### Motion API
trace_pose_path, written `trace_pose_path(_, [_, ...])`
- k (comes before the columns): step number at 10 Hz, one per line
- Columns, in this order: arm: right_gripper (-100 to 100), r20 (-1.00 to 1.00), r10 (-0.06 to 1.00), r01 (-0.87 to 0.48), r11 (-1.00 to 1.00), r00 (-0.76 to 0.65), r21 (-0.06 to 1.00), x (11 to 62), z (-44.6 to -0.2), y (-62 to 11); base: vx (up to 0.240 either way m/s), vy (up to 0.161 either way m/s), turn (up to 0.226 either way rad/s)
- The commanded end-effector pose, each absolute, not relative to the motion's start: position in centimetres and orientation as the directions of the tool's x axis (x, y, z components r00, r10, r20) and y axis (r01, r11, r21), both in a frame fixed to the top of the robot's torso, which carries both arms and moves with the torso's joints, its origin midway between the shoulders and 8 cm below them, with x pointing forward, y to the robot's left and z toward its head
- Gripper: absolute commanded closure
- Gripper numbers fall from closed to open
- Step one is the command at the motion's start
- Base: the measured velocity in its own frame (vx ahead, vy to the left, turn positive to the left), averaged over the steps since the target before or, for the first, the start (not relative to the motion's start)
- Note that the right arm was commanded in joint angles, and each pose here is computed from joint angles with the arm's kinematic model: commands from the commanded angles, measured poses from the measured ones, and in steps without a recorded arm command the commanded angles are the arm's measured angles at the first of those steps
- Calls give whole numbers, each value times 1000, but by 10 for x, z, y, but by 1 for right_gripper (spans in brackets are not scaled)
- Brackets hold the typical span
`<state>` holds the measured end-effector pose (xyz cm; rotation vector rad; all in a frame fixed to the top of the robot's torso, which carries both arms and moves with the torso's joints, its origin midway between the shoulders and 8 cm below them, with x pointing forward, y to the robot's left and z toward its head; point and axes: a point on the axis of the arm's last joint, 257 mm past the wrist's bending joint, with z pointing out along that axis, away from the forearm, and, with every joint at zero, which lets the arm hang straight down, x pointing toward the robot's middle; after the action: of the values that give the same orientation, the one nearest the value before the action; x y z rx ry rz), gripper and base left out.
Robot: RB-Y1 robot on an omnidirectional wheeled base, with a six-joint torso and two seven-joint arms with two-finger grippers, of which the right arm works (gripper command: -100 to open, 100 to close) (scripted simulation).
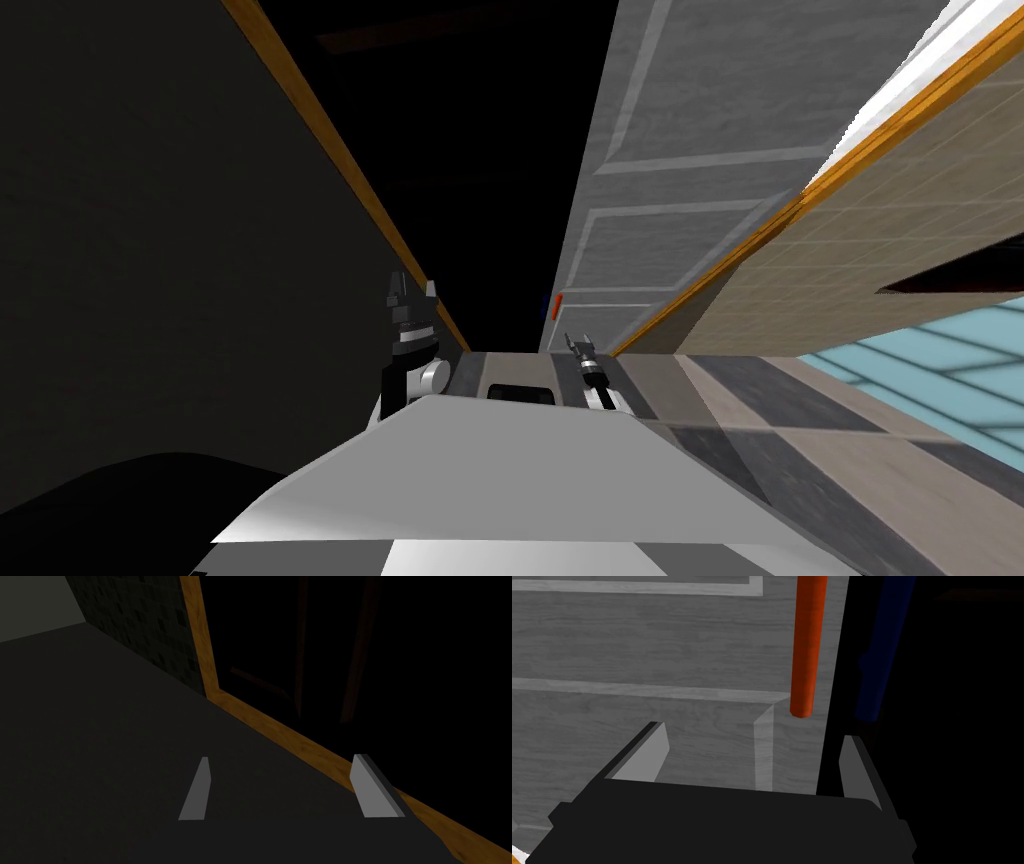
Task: Pull the door open
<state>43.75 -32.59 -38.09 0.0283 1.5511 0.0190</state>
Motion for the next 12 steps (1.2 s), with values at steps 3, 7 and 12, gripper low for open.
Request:
trace_pose_path(3, [-100, -1000, 0, -12, 1000, 0, 0, 441, -391, -311, 173, 41, 51])
trace_pose_path(7, [-100, -999, -14, 34, 999, -45, -15, 417, -407, -344, -88, -21, -67])
trace_pose_path(12, [-100, -992, -39, 111, 992, -119, -52, 377, -428, -398, -160, -36, -95])
